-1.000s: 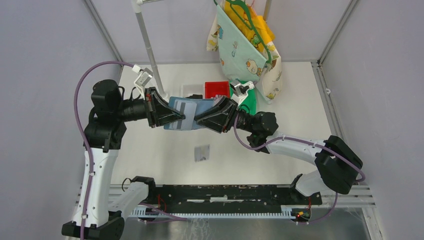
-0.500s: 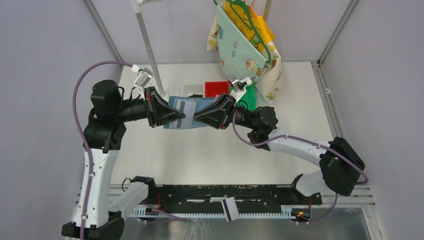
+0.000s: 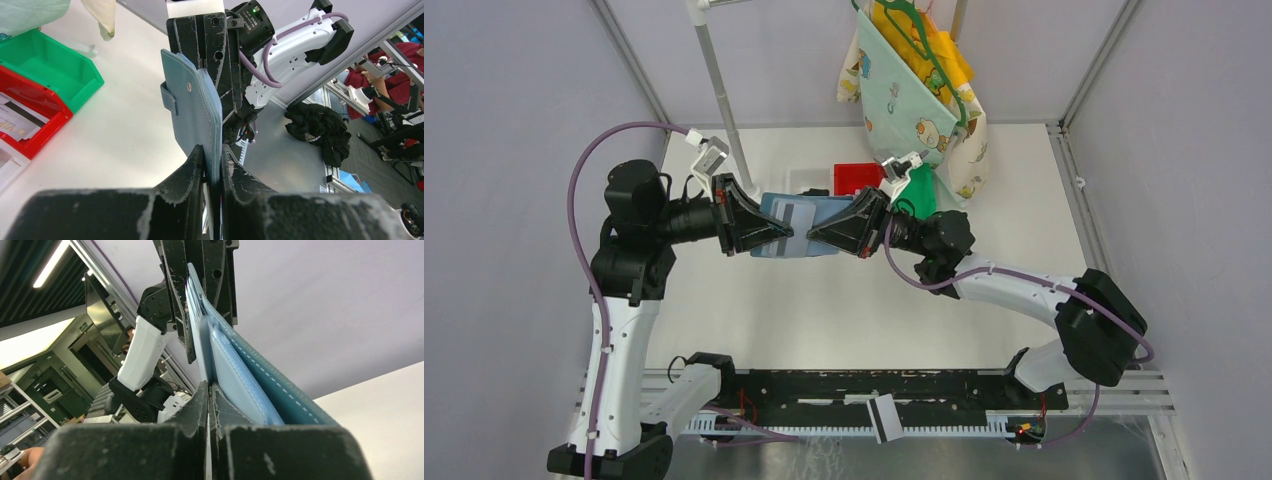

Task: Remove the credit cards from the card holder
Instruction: Remove the credit card from the card holder.

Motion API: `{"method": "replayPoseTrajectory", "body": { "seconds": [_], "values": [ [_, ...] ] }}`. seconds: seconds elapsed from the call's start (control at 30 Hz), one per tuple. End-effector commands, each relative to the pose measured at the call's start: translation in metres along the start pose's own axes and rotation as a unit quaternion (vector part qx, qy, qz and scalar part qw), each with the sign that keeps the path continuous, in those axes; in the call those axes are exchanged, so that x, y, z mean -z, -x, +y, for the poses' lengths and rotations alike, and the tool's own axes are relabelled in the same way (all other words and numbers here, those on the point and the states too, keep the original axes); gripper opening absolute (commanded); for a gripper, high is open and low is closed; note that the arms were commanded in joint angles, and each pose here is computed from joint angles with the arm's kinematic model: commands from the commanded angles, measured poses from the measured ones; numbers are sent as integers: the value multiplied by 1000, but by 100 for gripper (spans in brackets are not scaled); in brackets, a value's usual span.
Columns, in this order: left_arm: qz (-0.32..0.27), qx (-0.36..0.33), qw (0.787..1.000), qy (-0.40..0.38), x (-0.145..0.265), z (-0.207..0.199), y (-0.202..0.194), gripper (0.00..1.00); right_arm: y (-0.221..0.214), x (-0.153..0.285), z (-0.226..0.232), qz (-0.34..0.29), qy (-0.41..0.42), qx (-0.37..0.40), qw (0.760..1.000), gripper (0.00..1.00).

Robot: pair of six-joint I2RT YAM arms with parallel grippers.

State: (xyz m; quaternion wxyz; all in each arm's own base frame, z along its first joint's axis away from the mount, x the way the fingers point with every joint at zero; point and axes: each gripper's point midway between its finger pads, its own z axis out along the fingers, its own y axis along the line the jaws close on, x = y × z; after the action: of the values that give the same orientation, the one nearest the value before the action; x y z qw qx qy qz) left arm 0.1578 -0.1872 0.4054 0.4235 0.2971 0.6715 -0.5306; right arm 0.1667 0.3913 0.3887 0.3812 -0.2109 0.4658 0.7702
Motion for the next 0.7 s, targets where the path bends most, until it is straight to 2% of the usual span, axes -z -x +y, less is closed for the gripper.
{"method": "replayPoseTrajectory", "body": {
  "seconds": [0.0, 0.23, 0.27, 0.3, 0.33, 0.4, 0.5, 0.57, 0.67],
  "values": [
    [6, -34, 999, -31, 2, -15, 0, 2, 9, -7, 11, 1, 13, 20, 1000, 0],
    [15, -45, 998, -30, 3, -14, -1, 2, 24, 25, -1, 5, -57, 74, 996, 1],
    [16, -44, 998, -31, 3, -14, -2, 2, 24, 25, 1, 8, -55, 73, 996, 8],
    [15, -45, 998, -30, 3, -15, -2, 2, 23, 25, 2, 14, -51, 73, 996, 23],
    [15, -47, 998, -31, 3, -15, -2, 2, 22, 24, 2, 19, -50, 72, 996, 31],
    [14, -46, 998, -31, 4, -16, -1, 2, 25, 26, 3, 26, -49, 83, 995, 36],
    [15, -44, 998, -36, 4, -18, -1, 2, 47, 31, 1, 28, -72, 142, 987, 53],
    [15, -46, 998, -39, 5, -21, -2, 2, 59, 31, -1, 38, -99, 204, 973, 74],
    [17, -50, 998, -45, 5, -22, -4, 2, 62, 32, 5, 50, -89, 268, 958, 93]
  ]
}}
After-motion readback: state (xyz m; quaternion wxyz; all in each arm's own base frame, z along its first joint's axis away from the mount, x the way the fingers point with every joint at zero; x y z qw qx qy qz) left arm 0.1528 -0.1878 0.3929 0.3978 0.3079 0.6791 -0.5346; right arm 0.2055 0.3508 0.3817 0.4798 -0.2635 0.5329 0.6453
